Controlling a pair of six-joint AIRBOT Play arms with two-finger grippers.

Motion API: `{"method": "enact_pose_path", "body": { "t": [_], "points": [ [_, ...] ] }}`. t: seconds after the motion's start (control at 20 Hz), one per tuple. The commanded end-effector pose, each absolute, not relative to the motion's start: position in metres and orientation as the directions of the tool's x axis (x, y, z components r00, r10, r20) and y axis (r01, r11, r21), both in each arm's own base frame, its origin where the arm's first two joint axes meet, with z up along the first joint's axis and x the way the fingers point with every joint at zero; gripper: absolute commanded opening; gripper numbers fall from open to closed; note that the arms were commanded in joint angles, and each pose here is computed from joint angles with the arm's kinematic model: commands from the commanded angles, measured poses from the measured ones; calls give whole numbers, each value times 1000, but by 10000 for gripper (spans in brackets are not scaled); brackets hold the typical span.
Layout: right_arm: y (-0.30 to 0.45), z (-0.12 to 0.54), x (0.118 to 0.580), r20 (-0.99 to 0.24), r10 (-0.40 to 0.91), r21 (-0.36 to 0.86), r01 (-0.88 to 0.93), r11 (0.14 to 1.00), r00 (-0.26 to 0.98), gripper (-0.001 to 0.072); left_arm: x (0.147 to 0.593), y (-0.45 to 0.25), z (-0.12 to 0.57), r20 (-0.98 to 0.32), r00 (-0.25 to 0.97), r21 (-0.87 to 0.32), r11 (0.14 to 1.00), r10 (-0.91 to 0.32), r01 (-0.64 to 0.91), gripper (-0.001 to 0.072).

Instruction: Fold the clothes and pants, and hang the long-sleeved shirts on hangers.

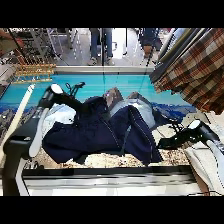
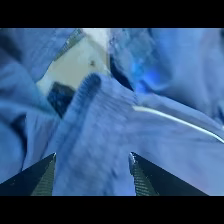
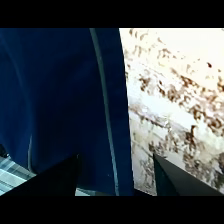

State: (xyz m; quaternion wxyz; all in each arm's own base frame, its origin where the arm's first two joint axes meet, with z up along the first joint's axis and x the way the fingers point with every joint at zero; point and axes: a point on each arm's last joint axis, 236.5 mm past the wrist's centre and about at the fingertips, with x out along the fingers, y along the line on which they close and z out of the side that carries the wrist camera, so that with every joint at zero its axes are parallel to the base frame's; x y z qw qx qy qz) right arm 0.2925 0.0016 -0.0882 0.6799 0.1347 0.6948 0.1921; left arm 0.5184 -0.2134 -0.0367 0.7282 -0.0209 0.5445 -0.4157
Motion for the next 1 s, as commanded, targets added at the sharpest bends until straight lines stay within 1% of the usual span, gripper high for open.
{"method": "enact_pose_path", "body": {
  "t": [0.0,0.1,0.2,0.3,0.35,0.45,0.5,0.65,0.8,0.9,0.95],
  "points": [
    [3,-89,296,-892,452,453,-82,888,-27,523,525,-208,-70,-820,56,-437,687,-569,580,490],
    [7,-87,299,-882,471,470,-81,879,-15,523,525,-201,-76,-839,58,-408,694,-542,593,489],
    [14,-83,303,-866,500,498,-87,863,5,522,528,-201,-80,-839,66,-402,697,-540,595,484],
    [19,-80,306,-855,519,516,-84,852,13,521,540,-202,-81,-832,112,-383,708,-544,594,483],
    [20,-80,305,-853,522,519,-83,851,11,521,542,-208,-76,-814,122,-399,698,-568,594,483],
    [21,-80,305,-851,524,522,-82,849,11,521,537,-226,-65,-764,99,-455,641,-638,618,480],
    [21,-80,305,-851,524,522,-82,849,11,521,533,-232,-63,-752,83,-469,620,-654,629,480],
    [20,-80,305,-852,523,521,-78,850,12,521,513,-243,-66,-754,5,-488,566,-657,664,479],
    [20,-80,305,-852,523,521,-78,850,11,520,494,-251,-83,-756,-83,-532,535,-649,656,480],
    [20,-80,305,-852,523,521,-78,850,11,513,478,-262,-84,-726,-152,-572,467,-670,675,478],
    [20,-80,304,-853,521,519,-75,851,9,513,476,-267,-79,-707,-158,-581,440,-689,685,420]
  ]
}}
